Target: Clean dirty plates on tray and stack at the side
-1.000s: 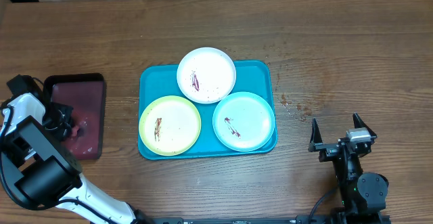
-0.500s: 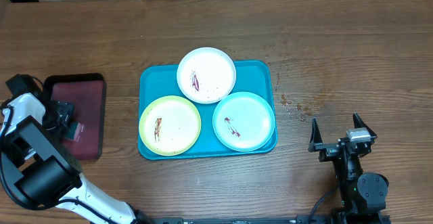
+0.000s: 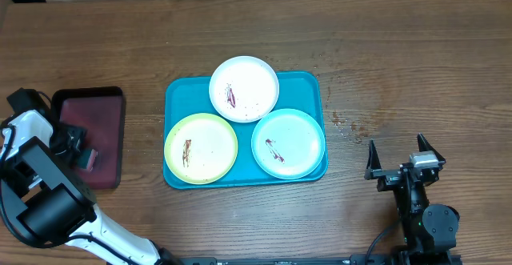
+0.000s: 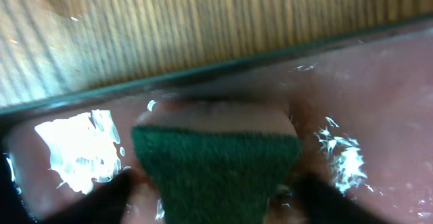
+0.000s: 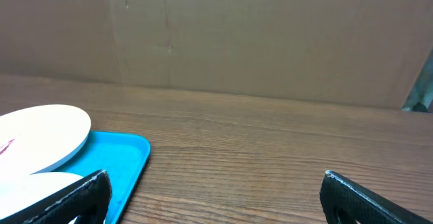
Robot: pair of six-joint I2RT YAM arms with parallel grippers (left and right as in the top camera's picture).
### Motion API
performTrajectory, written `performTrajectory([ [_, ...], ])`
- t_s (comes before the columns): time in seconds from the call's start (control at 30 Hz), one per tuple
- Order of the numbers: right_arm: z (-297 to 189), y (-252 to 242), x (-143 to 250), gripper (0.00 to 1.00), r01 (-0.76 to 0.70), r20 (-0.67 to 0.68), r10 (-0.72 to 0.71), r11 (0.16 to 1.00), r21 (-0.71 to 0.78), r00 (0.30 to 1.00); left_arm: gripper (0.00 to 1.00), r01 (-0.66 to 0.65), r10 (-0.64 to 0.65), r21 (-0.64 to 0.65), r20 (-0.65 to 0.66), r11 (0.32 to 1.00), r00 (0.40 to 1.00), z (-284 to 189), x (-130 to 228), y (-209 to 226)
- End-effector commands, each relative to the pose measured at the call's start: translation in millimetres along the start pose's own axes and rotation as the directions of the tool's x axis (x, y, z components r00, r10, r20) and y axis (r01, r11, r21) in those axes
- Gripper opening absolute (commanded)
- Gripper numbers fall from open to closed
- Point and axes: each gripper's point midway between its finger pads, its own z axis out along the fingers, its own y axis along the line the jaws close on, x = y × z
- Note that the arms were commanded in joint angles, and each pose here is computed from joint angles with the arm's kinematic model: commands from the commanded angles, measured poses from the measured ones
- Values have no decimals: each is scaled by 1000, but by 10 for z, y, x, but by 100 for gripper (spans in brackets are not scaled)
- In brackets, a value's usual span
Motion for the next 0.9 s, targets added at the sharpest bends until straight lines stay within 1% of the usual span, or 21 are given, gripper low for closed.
performTrajectory([
  [0.0, 3, 9, 23, 100, 0, 2, 0, 1000, -5, 1000, 100, -3, 11, 57, -126, 998, 992, 64, 237, -78],
  [0.13, 3, 9, 23, 100, 0, 2, 0, 1000, -4, 1000, 100, 3, 20, 103, -227, 995, 974, 23, 442, -134],
  [0.23, 3, 9, 23, 100, 0, 2, 0, 1000, -4, 1000, 100, 7, 23, 114, -265, 993, 964, 3, 518, -142],
  [0.27, 3, 9, 23, 100, 0, 2, 0, 1000, -4, 1000, 96, 5, 25, 112, -265, 994, 964, 2, 521, -136],
  [0.3, 3, 9, 23, 100, 0, 2, 0, 1000, -5, 1000, 88, -2, 31, 113, -262, 994, 965, 4, 516, -136],
  [0.33, 3, 9, 23, 100, 0, 2, 0, 1000, -4, 1000, 76, -5, 34, 112, -259, 994, 965, 6, 510, -134],
  [0.4, 3, 9, 23, 100, 0, 2, 0, 1000, -5, 1000, 47, -9, 32, 96, -241, 995, 970, 17, 477, -109],
  [0.43, 3, 9, 23, 100, 0, 2, 0, 1000, -4, 1000, 27, -11, 30, 86, -228, 996, 973, 24, 453, -93],
  [0.5, 3, 9, 23, 100, 0, 2, 0, 1000, -5, 1000, 4, -16, 28, 64, -205, 998, 978, 36, 410, -58],
  [0.57, 3, 9, 23, 100, 0, 2, 0, 1000, -4, 1000, 4, -18, 27, 50, -193, 999, 981, 42, 388, -35],
  [0.6, 3, 9, 23, 100, 0, 2, 0, 1000, -5, 1000, 4, -18, 27, 47, -188, 999, 982, 44, 379, -30],
  [0.63, 3, 9, 23, 100, 0, 2, 0, 1000, -4, 1000, 24, -18, 26, 47, -182, 999, 983, 47, 364, -32],
  [0.67, 3, 9, 23, 100, 0, 2, 0, 1000, -4, 1000, 54, -18, 27, 49, -177, 999, 984, 49, 353, -38],
  [0.7, 3, 9, 23, 100, 0, 2, 0, 1000, -4, 1000, 92, -18, 26, 48, -169, 999, 985, 52, 335, -39],
  [0.73, 3, 9, 23, 100, 0, 2, 0, 1000, -4, 1000, 100, -19, 25, 43, -154, 999, 988, 57, 305, -34],
  [0.87, 3, 9, 23, 100, 0, 2, 0, 1000, -5, 1000, 100, -19, 19, 5, -76, 1000, 997, 76, 149, 11],
])
